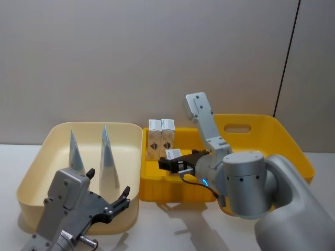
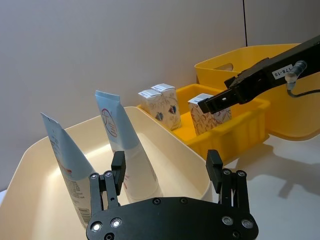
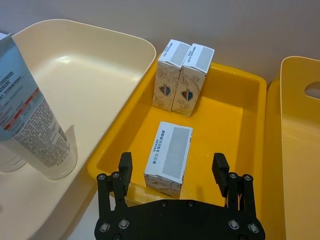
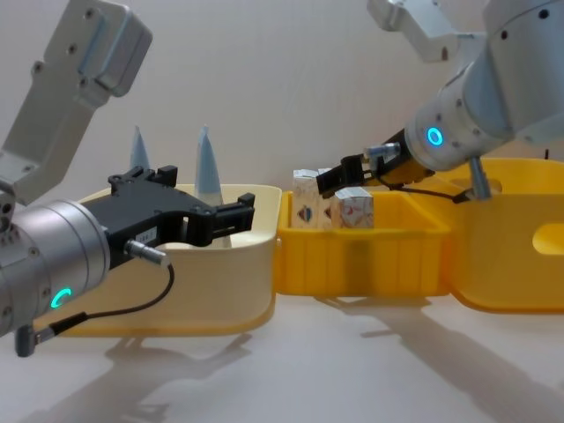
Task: Bimanual collaborative sorting of washing and personal care products
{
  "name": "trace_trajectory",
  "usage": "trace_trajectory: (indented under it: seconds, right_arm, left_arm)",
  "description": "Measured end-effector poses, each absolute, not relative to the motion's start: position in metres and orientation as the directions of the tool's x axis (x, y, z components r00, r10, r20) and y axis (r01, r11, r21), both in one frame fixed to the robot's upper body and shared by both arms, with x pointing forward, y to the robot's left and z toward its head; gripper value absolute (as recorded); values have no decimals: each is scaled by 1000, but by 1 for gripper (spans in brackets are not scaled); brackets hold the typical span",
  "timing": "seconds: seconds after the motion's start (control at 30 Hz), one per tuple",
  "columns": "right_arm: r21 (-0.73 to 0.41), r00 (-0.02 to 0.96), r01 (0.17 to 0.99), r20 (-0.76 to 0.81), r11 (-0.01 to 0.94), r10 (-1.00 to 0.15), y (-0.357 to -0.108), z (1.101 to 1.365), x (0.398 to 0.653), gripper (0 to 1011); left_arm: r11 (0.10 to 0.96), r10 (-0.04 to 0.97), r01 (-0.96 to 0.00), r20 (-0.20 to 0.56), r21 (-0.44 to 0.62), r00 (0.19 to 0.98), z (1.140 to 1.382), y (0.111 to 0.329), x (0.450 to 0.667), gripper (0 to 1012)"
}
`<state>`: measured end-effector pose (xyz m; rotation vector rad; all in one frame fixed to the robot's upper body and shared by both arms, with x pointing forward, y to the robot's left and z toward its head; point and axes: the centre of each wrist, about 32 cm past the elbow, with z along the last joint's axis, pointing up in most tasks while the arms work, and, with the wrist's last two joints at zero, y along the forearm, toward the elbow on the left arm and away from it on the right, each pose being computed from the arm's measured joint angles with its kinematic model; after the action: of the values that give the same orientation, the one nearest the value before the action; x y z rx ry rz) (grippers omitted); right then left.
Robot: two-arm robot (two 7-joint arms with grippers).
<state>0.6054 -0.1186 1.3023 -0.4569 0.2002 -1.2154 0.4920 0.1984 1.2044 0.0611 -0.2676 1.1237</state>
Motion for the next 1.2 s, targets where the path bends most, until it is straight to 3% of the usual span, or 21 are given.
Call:
trace_trajectory:
  seconds: [1.2]
  right_arm:
    - [-464, 297, 852, 50, 241, -954, -101, 1285, 630, 1001]
  left_arm:
    - [434, 882, -897, 242, -86, 404, 1204, 198, 492, 1003]
